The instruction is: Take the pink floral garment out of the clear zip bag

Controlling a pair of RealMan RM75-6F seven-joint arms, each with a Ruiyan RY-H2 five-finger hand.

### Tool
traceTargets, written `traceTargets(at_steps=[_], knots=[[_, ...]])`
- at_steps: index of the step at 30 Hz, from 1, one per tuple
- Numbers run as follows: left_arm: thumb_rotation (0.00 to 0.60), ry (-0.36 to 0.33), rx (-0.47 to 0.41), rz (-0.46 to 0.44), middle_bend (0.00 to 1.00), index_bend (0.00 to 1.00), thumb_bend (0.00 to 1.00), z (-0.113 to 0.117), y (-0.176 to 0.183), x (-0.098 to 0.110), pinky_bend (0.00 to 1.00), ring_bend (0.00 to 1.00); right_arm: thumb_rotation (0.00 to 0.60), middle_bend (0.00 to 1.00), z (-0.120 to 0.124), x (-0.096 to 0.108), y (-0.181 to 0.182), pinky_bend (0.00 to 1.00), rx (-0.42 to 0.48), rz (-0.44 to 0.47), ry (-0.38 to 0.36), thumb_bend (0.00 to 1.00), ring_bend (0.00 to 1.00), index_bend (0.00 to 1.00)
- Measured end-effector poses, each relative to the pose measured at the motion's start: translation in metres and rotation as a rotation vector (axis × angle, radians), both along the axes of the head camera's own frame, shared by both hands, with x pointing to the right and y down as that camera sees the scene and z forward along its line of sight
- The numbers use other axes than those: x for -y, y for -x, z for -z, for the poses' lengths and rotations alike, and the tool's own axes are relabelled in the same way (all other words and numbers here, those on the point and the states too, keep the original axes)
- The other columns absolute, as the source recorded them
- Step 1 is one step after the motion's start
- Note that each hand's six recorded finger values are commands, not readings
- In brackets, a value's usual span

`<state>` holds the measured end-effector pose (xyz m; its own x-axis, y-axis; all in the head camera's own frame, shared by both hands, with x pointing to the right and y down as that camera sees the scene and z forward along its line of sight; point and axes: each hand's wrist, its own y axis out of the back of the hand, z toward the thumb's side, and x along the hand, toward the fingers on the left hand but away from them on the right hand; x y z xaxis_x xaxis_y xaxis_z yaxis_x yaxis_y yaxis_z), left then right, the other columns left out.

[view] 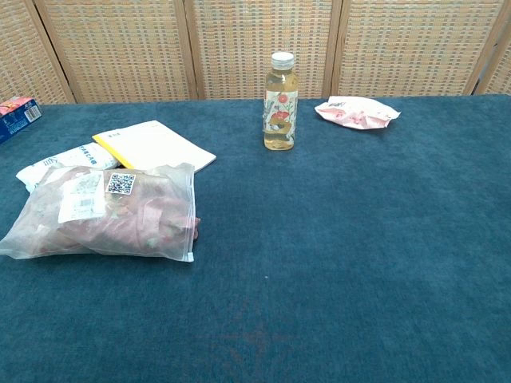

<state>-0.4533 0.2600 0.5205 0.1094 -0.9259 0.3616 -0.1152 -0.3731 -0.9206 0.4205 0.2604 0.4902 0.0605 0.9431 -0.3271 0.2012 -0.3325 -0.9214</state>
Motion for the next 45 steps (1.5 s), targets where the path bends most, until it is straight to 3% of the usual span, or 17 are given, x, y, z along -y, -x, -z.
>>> traceTargets(at_steps=[13,20,26,36,41,45], knots=[[0.6,0.002,-0.008,0.003,0.0,0.0,0.05,0.001,0.0,0.0,0.0,0.0,0.6,0.0,0.002,0.0,-0.001,0.0,0.007,-0.002,-0.009,0.0,0.0,0.0],[0.6,0.035,-0.011,-0.027,0.0,0.0,0.05,-0.013,-0.006,0.006,0.0,0.0,0.6,0.0,0.001,0.0,-0.003,0.0,0.005,-0.007,-0.002,0.0,0.0,0.0],[0.6,0.121,-0.029,-0.093,0.0,0.0,0.05,-0.052,-0.025,0.029,0.0,0.0,0.6,0.0,-0.001,0.002,-0.004,0.0,0.007,-0.014,0.006,0.0,0.0,0.0],[0.6,0.29,-0.038,-0.197,0.0,0.0,0.05,-0.141,-0.089,0.082,0.0,0.0,0.6,0.0,-0.004,0.007,-0.01,0.0,0.008,-0.024,0.023,0.0,0.0,0.0],[0.6,0.288,-0.036,-0.199,0.0,0.0,0.05,-0.157,-0.107,0.097,0.0,0.0,0.6,0.0,-0.006,0.009,-0.011,0.0,0.006,-0.031,0.027,0.0,0.0,0.0],[0.6,0.326,0.01,-0.203,0.0,0.0,0.05,-0.168,-0.11,0.099,0.0,0.0,0.6,0.0,-0.007,0.01,-0.013,0.0,0.003,-0.038,0.031,0.0,0.0,0.0]])
